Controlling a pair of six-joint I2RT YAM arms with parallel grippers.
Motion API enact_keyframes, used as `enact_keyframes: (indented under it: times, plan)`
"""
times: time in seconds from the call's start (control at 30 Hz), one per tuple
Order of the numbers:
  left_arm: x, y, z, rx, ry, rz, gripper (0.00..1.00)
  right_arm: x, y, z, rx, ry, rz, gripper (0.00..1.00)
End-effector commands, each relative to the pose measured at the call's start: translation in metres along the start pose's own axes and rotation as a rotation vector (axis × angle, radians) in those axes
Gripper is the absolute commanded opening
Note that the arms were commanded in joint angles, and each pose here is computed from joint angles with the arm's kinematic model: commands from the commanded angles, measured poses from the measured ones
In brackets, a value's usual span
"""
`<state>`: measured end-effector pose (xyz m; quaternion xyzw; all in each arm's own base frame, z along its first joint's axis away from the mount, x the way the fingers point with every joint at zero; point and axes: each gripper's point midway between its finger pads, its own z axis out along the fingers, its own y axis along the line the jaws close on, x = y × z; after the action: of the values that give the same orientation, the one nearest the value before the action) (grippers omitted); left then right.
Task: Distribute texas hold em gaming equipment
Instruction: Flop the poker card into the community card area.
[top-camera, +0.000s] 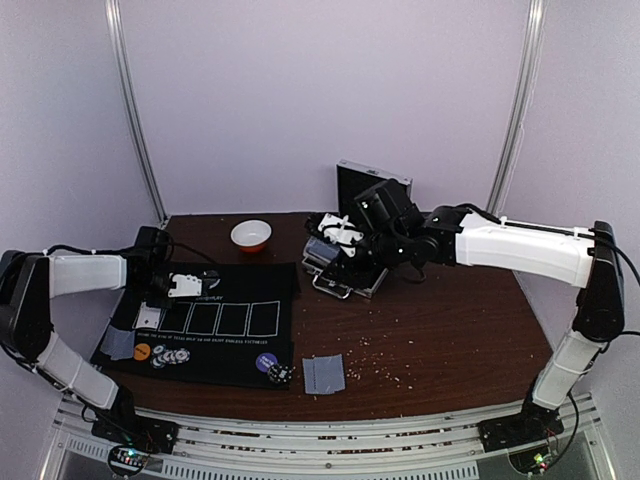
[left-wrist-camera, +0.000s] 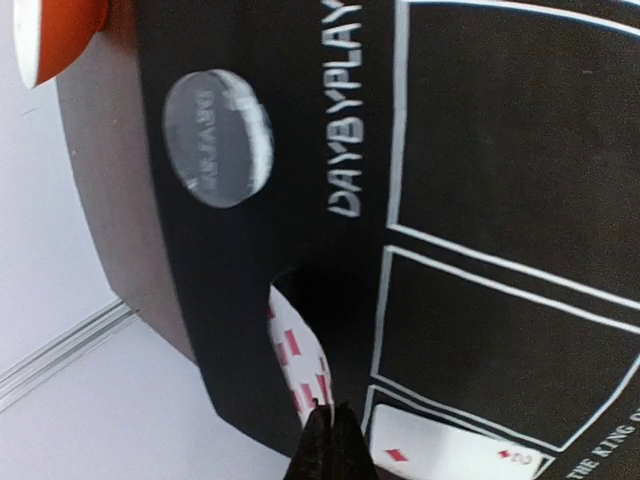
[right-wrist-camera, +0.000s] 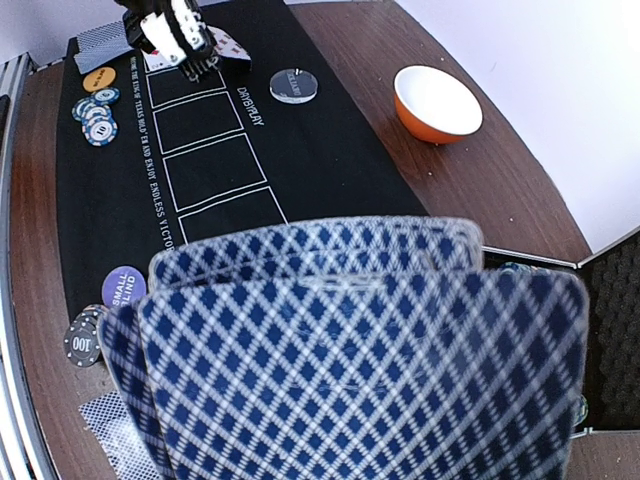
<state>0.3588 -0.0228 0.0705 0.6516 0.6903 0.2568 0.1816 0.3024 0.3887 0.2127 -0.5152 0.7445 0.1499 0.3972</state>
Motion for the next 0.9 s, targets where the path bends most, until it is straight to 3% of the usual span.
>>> enact_keyframes:
  times: [0.0, 0.13, 0.43, 0.87]
  plan:
    - [-0.01, -0.041, -0.004, 0.103, -0.096, 0.045, 0.0, -0.012, -0.003, -0.016, -0.01, -0.047, -0.02, 0.43]
    - [-0.016, -0.057, -0.015, 0.137, -0.149, 0.024, 0.0, -0.012, -0.001, -0.023, -0.024, -0.046, -0.029, 0.43]
    - [-0.008, -0.098, -0.016, 0.173, -0.138, 0.062, 0.0, -0.019, -0.005, -0.039, 0.004, -0.083, -0.036, 0.43]
    - [-0.002, -0.096, -0.001, 0.127, -0.09, 0.095, 0.0, -0.015, -0.002, -0.039, -0.01, -0.082, -0.022, 0.43]
